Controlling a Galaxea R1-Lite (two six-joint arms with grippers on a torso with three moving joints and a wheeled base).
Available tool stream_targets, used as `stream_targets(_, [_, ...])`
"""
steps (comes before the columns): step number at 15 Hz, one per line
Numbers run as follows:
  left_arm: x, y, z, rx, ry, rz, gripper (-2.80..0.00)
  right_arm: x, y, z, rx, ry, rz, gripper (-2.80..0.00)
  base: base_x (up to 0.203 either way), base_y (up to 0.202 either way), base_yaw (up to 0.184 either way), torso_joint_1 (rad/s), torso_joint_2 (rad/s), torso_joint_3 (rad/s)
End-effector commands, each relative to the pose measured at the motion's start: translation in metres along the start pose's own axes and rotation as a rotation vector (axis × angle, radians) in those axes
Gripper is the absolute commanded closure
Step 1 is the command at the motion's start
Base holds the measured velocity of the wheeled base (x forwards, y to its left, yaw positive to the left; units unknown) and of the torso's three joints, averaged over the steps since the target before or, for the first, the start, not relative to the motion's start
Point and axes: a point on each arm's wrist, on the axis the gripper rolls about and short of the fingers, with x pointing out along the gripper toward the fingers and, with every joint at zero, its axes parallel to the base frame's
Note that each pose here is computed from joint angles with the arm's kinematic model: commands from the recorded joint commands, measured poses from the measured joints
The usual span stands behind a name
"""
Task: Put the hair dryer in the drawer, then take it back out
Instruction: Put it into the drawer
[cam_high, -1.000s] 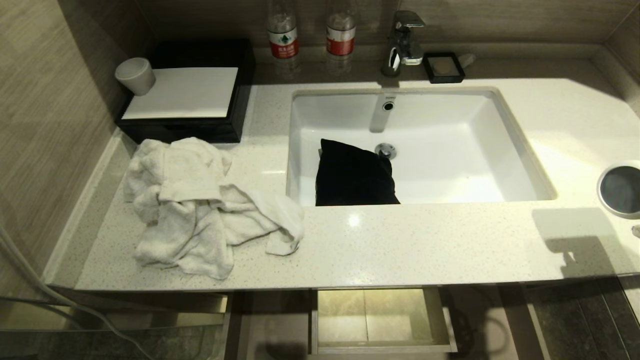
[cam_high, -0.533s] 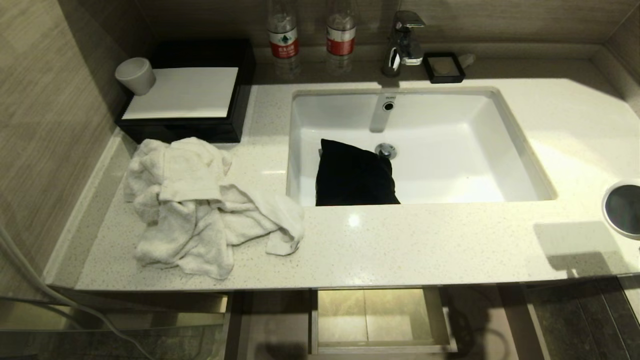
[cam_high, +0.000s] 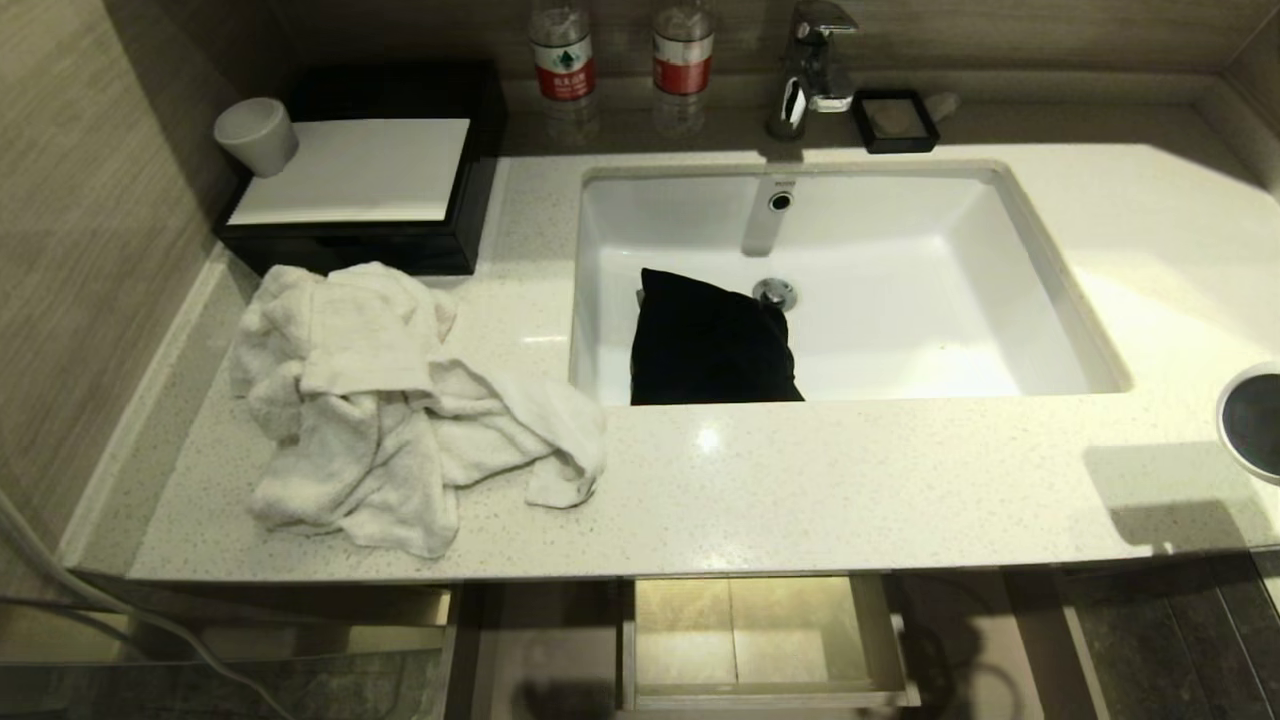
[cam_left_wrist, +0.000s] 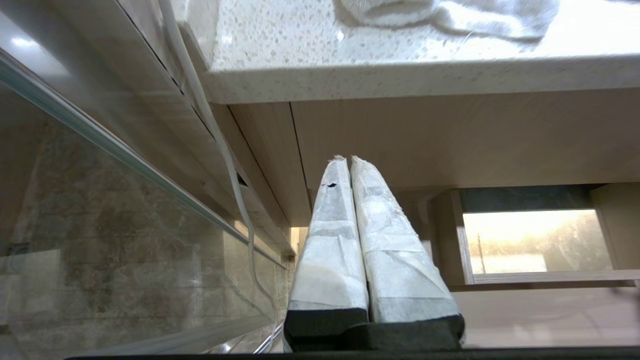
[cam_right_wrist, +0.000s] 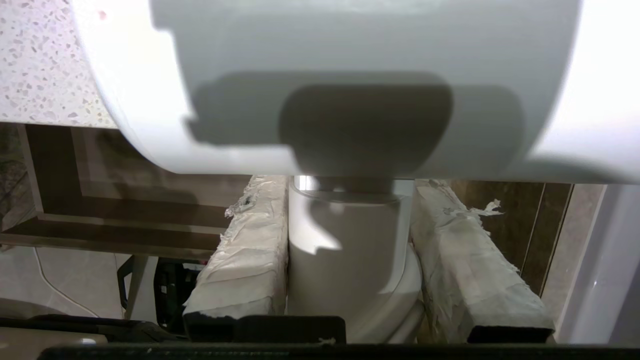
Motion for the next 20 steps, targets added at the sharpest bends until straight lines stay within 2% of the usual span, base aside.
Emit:
stream_targets(1, [0.000,0.000,0.000,0.000,0.001,0.000,0.00,-0.002,0.002,-0.002,-0.005,-0.007,0.002,0.00,0.000,0.000,0.000,-0.133,0.36,0.218])
stream_targets(5, [0.000,0.000,0.000,0.000,0.001,0.000,0.00,-0.003,0.004,-0.006,-0.008,-0.005,0.007,0.00,0.000,0.000,0.000,-0.131,0.34,0.215])
stream_targets(12, [0.000,0.000,0.000,0.000,0.001,0.000,0.00,-0.003,0.003,-0.005,-0.016,-0.024,0.000,0.00,0.000,0.000,0.000,-0.033,0.04,0.006])
stream_targets(15, [0.000,0.000,0.000,0.000,0.001,0.000,0.00,0.000,0.003,-0.009,-0.013,-0.016,0.001,0.00,0.000,0.000,0.000,-0.314,0.21,-0.087])
stream_targets(20, [0.000,0.000,0.000,0.000,0.000,0.000,0.00,0.005,0.008,-0.030,0.011,0.037,0.019,0.00,0.000,0.000,0.000,-0.350,0.21,-0.146])
